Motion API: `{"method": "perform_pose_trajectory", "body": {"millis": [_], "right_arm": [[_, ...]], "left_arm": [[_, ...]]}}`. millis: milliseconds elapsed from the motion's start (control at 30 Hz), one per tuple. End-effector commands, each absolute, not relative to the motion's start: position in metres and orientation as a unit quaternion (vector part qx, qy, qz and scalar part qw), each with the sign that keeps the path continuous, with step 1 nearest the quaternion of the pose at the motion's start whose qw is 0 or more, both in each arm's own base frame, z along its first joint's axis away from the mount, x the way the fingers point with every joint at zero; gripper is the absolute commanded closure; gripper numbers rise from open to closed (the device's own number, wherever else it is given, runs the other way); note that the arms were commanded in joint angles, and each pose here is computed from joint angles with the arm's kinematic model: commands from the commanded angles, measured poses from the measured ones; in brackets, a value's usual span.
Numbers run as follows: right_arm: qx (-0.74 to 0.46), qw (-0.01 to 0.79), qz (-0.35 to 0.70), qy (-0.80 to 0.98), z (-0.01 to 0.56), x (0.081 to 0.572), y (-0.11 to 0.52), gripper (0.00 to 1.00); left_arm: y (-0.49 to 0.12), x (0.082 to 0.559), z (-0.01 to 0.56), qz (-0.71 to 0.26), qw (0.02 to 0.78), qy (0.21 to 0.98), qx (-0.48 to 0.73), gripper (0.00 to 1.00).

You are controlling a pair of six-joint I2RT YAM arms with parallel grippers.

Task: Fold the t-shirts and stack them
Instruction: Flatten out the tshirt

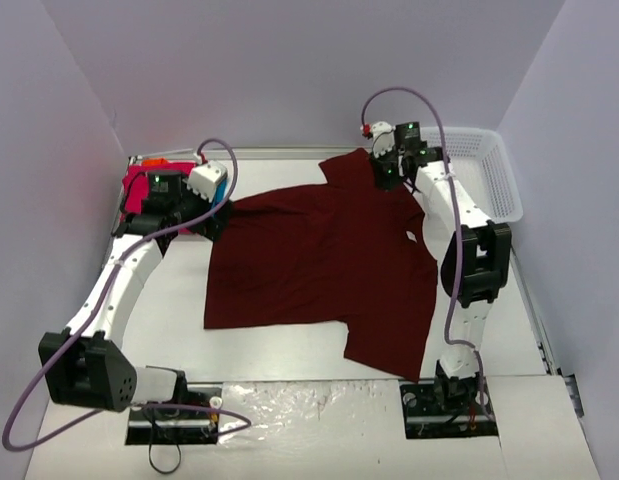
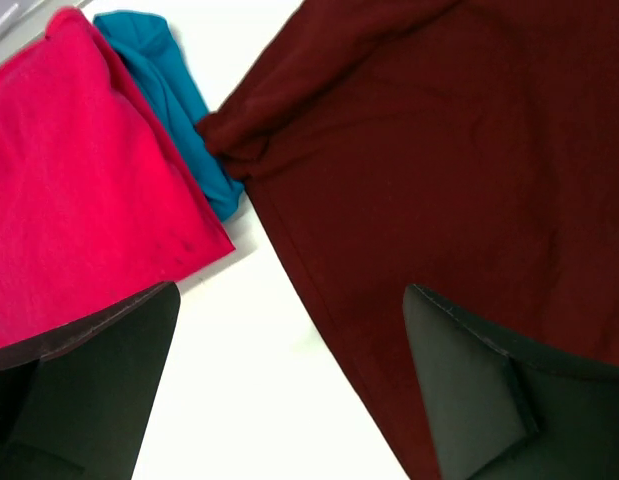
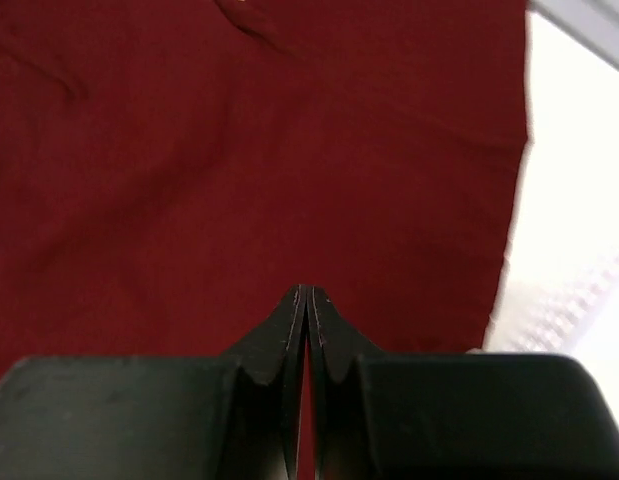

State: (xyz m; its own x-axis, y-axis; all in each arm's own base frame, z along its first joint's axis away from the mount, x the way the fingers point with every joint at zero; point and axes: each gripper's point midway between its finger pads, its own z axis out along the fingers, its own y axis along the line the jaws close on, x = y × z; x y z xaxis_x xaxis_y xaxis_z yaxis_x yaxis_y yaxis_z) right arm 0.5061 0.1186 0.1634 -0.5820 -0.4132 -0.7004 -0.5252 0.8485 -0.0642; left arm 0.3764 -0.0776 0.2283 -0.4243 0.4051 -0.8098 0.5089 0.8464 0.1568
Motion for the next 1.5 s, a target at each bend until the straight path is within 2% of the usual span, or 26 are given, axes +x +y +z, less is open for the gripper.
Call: {"method": "perform_pose_trajectory", "body": {"millis": [0,233,467,833,1167,1467], "right_arm": [[-0.264,0.361,0.095,0.890,0.149,0.521,0.138,1.00],[-0.248,0.354,0.071,0.899,0.112,0.569,0.141,1.00],[-0.241,0.319,0.061,0.915,0.056,0.582,0.139,1.00],[-0.231,0.280,0.036,0.931,0.007,0.580,0.125,1.00],[-0.181,0.249,-0.019,0.951,-0.022,0.578,0.076,1.00],[-0.148,0.225,-0.025,0.963,-0.032,0.568,0.035,1.00]], "left_arm": [[-0.071,0.375,0.257,-0.040,0.508,0.824,0.250,0.06],[-0.065,0.373,0.251,-0.044,0.498,0.832,0.241,0.06],[-0.056,0.372,0.248,-0.063,0.497,0.837,0.220,0.06],[-0.063,0.375,0.242,-0.085,0.489,0.839,0.223,0.06],[-0.068,0.378,0.234,-0.098,0.479,0.843,0.225,0.06],[-0.071,0.382,0.229,-0.103,0.476,0.844,0.226,0.06]]}}
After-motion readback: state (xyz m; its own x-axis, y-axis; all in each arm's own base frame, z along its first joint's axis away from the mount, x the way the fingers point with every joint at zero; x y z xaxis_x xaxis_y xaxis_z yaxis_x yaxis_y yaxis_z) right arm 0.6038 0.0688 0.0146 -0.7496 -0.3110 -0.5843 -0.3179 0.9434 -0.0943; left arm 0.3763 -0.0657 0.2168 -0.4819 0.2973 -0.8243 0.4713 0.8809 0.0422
